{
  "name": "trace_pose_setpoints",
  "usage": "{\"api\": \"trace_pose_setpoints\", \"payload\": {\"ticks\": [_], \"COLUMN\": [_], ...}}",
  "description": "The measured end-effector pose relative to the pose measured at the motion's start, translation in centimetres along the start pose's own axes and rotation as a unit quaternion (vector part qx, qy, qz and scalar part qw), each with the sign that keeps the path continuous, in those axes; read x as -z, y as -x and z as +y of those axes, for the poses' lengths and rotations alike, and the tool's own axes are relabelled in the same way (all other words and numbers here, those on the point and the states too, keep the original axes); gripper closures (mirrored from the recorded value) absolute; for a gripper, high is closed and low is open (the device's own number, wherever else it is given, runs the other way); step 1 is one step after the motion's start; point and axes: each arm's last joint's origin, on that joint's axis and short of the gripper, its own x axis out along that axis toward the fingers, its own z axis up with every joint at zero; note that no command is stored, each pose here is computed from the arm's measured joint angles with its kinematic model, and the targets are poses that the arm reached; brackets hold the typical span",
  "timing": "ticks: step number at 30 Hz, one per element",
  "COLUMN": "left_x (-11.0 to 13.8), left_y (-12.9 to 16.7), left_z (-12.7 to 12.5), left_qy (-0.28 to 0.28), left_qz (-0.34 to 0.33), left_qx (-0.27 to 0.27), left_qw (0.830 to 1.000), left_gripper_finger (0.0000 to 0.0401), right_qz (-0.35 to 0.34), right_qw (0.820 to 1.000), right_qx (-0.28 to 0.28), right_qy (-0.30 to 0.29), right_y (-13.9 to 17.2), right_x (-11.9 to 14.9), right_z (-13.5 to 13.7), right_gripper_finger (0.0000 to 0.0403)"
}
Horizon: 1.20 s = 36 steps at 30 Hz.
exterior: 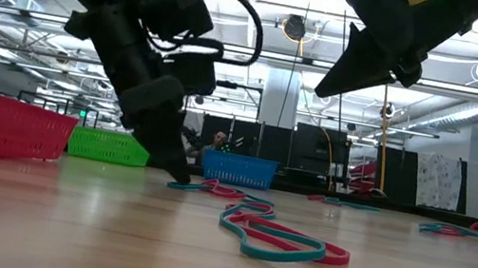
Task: Sort rubber bands into baskets
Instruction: Put the blue rubber band into the red bin
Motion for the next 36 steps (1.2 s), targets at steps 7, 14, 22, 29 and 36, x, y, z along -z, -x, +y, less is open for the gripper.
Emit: {"api": "trace_pose_setpoints", "payload": {"ticks": [7,14,22,29,36], "left_x": [0.2,0.0,-2.2,-4.8,-6.3], "left_y": [-0.8,0.2,3.5,8.1,11.8], "left_z": [0.0,-0.3,-0.4,-1.2,-1.9], "left_qy": [-0.014,-0.062,-0.111,-0.153,-0.200], "left_qz": [-0.002,0.001,-0.006,-0.079,-0.145], "left_qx": [-0.001,0.012,-0.008,-0.017,-0.007], "left_qw": [1.000,0.998,0.994,0.985,0.969], "left_gripper_finger": [0.0288,0.0391,0.0398,0.0399,0.0400], "right_qz": [-0.001,-0.001,-0.002,-0.002,-0.001], "right_qw": [1.000,1.000,1.000,1.000,1.000], "right_qx": [0.000,0.000,-0.001,-0.001,0.000], "right_qy": [-0.001,-0.002,-0.002,-0.003,-0.001], "right_y": [0.0,0.0,0.0,0.0,0.0], "right_x": [0.0,0.0,0.0,-0.1,0.0], "right_z": [0.0,0.0,0.0,0.0,0.0], "right_gripper_finger": [0.0401,0.0401,0.0401,0.0401,0.0401]}}
